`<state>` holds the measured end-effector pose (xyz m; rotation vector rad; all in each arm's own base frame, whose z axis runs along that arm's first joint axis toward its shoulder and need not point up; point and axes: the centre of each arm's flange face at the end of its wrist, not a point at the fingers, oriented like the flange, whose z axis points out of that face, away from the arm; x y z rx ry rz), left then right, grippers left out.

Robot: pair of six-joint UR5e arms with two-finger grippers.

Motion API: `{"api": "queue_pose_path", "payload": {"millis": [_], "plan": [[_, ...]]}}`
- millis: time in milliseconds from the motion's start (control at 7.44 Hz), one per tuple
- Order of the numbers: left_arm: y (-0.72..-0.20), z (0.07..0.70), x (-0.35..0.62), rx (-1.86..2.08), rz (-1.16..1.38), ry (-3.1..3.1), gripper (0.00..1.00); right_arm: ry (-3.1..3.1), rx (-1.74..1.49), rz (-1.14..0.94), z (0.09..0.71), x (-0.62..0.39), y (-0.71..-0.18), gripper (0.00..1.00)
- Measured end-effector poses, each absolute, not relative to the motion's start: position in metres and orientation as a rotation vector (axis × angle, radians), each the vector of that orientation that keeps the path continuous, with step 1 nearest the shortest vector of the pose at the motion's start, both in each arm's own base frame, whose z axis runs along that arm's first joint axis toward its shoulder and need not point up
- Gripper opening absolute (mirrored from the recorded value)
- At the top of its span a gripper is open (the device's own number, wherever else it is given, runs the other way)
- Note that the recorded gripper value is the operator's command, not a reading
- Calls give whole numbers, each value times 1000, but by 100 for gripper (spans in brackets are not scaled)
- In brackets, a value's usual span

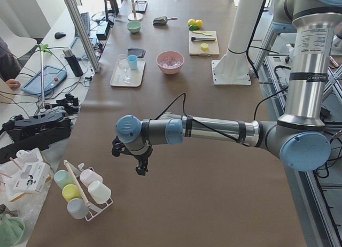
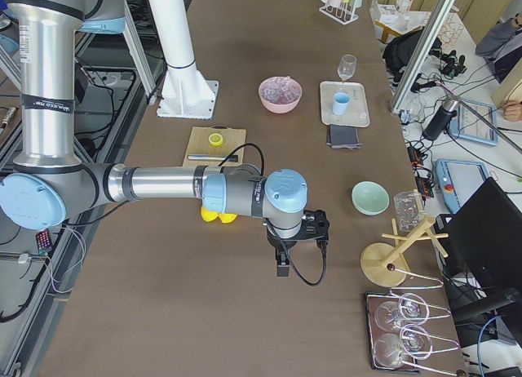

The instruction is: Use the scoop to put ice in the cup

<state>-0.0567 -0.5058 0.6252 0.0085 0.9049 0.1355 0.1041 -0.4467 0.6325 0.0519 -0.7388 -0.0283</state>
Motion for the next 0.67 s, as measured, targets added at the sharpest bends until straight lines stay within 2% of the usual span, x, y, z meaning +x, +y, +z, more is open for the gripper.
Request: {"api": "queue_pose_path", "payload": {"millis": [672], "plan": [[-495,629,-93,30,73,874,99,-738,52,-26,633,105,-445,100]]}}
